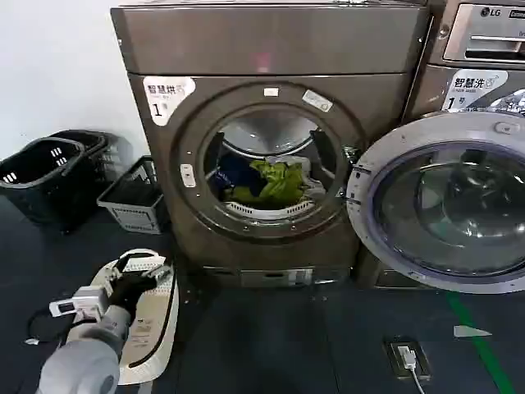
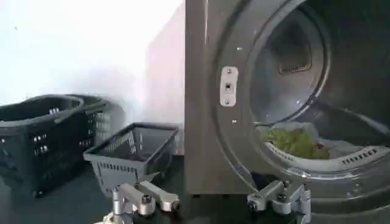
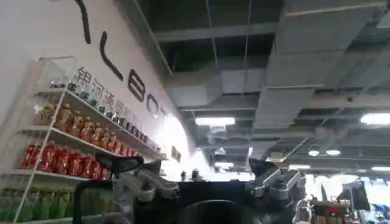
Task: Grasp the clothes from the dryer.
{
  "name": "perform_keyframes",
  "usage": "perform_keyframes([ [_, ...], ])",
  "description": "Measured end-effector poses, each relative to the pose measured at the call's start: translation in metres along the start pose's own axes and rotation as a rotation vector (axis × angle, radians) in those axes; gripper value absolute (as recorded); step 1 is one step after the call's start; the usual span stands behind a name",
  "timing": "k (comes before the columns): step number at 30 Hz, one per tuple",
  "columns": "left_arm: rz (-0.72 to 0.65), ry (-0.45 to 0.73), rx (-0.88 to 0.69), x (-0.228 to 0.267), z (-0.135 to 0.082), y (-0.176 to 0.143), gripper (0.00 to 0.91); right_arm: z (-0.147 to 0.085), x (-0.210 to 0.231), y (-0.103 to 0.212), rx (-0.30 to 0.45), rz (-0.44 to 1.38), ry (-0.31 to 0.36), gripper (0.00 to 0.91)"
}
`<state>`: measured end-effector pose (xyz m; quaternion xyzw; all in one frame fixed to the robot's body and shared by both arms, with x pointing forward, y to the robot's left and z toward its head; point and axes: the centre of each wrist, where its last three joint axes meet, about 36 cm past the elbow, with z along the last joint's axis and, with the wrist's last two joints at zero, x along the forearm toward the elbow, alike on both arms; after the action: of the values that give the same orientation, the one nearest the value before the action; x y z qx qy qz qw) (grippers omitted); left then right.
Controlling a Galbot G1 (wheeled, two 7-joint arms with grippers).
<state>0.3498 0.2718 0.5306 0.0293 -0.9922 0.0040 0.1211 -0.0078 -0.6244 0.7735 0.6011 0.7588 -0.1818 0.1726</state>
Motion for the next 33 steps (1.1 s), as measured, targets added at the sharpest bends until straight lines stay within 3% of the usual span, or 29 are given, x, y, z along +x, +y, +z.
perform_keyframes([
  [33, 0.003, -0.023, -0.015, 0.0008, -0.0030, -0.0015, 0.907, -0.0012, 0.0018, 0.0025, -0.010, -0.072, -0.062, 0.907],
])
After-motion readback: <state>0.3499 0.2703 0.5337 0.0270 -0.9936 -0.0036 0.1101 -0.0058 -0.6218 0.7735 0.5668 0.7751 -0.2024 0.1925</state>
